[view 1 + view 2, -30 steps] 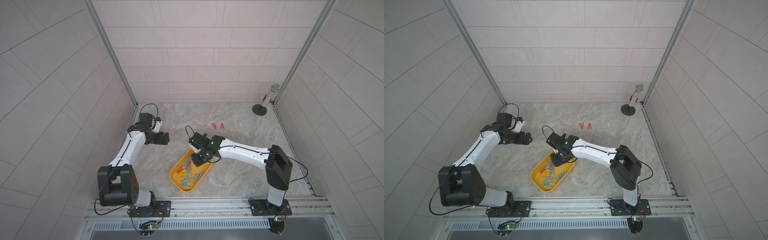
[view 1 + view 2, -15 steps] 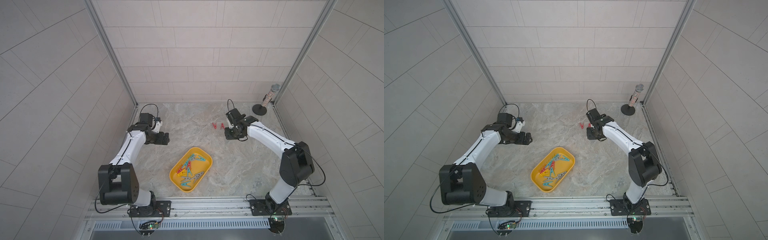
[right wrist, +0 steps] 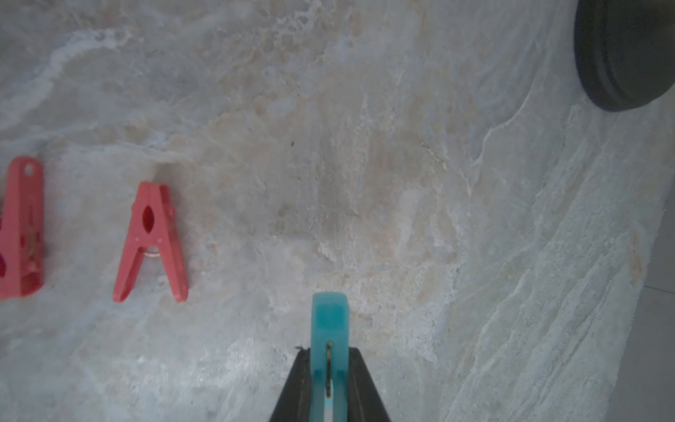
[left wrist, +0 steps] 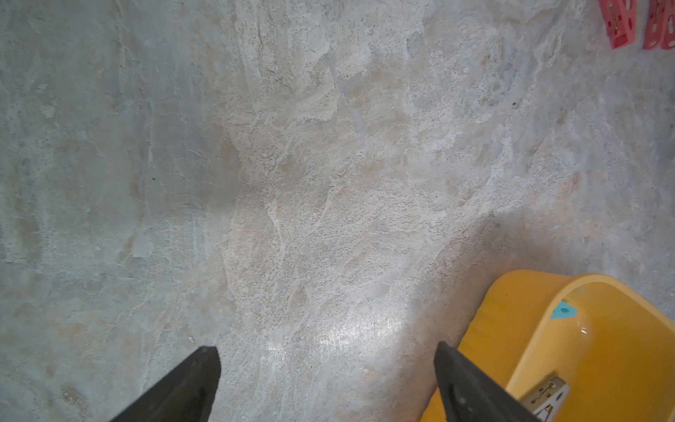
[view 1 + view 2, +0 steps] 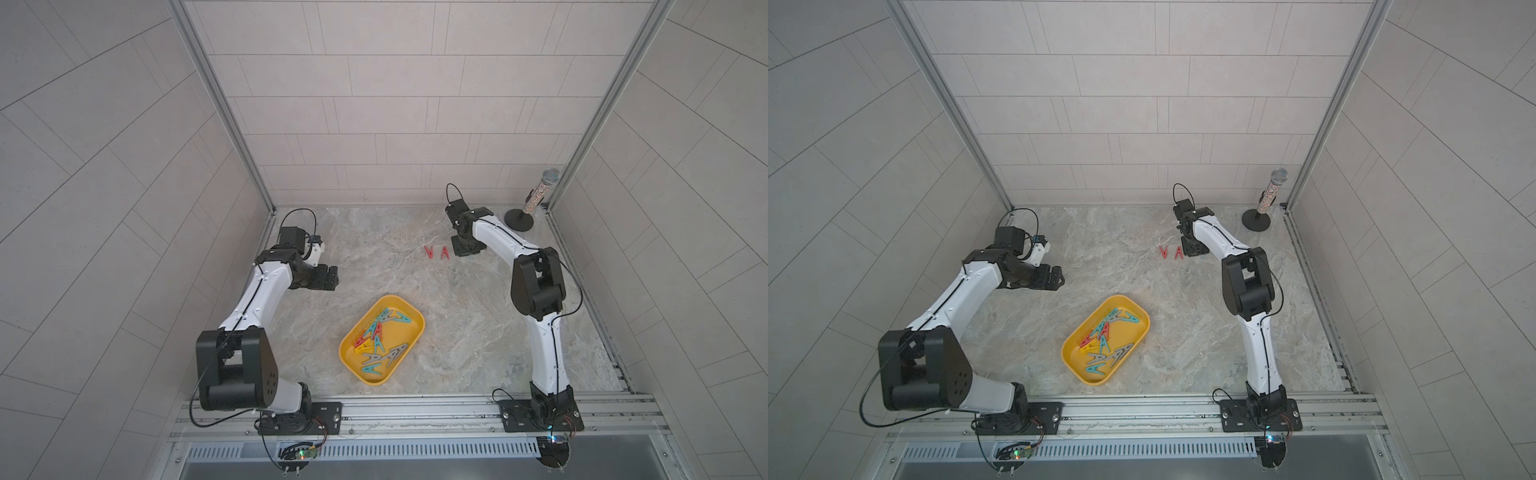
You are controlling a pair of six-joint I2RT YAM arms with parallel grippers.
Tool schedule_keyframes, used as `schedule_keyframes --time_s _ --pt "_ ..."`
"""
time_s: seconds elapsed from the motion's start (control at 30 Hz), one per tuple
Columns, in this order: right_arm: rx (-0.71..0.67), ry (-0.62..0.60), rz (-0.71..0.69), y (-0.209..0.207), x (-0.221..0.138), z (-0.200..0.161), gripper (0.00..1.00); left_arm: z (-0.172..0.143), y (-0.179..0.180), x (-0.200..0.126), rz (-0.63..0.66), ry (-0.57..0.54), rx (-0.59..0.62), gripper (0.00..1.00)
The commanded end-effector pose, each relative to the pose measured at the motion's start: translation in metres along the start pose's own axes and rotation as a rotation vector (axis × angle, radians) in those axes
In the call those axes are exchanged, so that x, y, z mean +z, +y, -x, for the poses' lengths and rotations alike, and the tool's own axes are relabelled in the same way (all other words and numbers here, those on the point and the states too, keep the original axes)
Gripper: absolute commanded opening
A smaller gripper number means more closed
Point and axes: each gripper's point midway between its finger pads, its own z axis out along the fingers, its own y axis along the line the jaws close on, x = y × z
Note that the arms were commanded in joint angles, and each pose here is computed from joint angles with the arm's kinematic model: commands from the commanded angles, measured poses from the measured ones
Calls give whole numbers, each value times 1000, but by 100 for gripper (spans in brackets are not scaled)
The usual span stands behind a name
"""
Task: Take the clothespins out of the storage box
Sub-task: Place the clothespin at the center of the board.
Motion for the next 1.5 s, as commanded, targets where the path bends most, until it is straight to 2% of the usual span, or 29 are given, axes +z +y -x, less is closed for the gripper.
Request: schedule_keyframes --time_s 0.0,0.57,0.73,0.83,0.93,1.2,1.47 --pt "-37 38 -73 -8 6 2 6 1 2 -1 3 -2 -6 100" --pt "-70 99 -107 9 53 9 13 2 1 -2 -1 -7 -6 100" --pt "-71 98 -76 18 52 10 22 2 1 -2 -1 -5 -7 100" --pt "-72 93 -56 24 47 11 27 2 1 -2 -1 -4 -8 100" --pt "-60 91 -34 27 42 13 37 2 1 -4 0 -8 -6 100" --pt "-25 63 32 29 15 20 37 2 2 -4 4 -10 -6 100" --pt "-19 -29 117 29 -50 30 38 2 1 -4 3 -9 -5 100"
